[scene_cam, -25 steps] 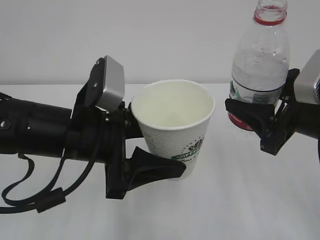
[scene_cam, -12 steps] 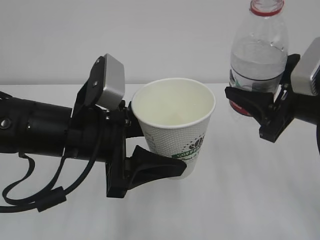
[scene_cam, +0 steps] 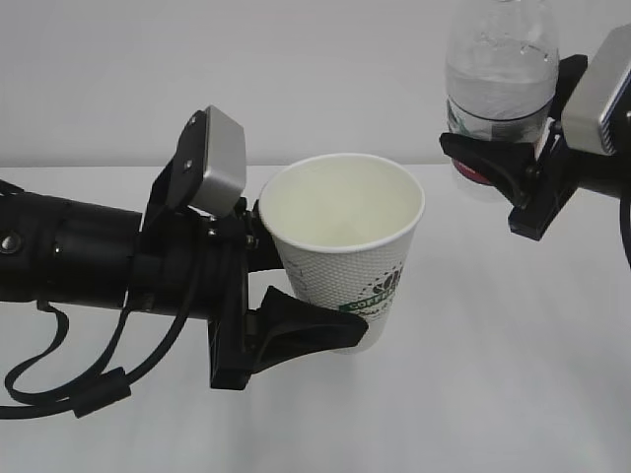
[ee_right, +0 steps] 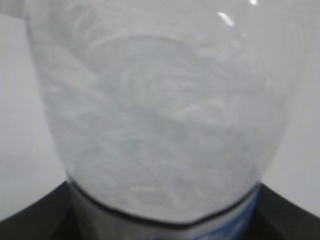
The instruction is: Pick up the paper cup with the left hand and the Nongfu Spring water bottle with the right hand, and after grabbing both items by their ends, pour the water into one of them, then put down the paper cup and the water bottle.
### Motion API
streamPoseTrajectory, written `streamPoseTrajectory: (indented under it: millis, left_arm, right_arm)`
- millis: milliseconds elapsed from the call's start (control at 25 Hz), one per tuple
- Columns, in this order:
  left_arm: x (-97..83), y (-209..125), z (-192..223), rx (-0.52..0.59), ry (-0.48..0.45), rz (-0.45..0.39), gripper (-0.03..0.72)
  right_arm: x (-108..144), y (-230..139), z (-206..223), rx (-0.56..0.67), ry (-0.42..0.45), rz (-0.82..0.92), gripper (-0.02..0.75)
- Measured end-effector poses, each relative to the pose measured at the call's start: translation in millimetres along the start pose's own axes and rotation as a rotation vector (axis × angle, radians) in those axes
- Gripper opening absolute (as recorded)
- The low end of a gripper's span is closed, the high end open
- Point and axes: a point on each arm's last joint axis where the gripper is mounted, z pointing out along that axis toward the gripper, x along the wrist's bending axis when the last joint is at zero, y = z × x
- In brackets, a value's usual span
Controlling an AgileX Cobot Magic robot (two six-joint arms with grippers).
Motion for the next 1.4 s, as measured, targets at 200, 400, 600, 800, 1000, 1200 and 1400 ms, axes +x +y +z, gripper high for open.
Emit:
streamPoseTrajectory:
  millis: [200, 400, 600, 800, 1000, 1200, 1400]
  left_arm:
    - [0.1, 0, 0, -0.001, 0.001, -0.001, 0.546]
    - [0.1, 0, 0, -0.001, 0.001, -0.001, 0.546]
    - [0.1, 0, 0, -0.001, 0.001, -0.001, 0.546]
    - [0.1, 0, 0, -0.001, 0.001, -0.001, 0.545]
    - [-3.6, 2, 2, -0.008, -0.016, 0.001, 0.545]
    - [-4.8, 2, 3, -0.010, -0.022, 0.002, 0.545]
    - [-12.9, 4, 8, -0.012, -0.051, 0.010, 0.545]
  right_arm:
    - [-11, 7, 4, 0.000, -0.019, -0.069, 0.486]
    - [-25, 17, 8, -0.020, -0.043, -0.125, 0.486]
    - [-35, 28, 12, -0.048, -0.060, -0.181, 0.486]
    - [-42, 36, 14, -0.060, -0.040, -0.266, 0.486]
    - [-46, 40, 15, -0.051, -0.038, -0.304, 0.486]
    - [-47, 40, 15, -0.051, -0.040, -0.339, 0.486]
    - [-47, 40, 15, -0.049, -0.038, -0.376, 0.486]
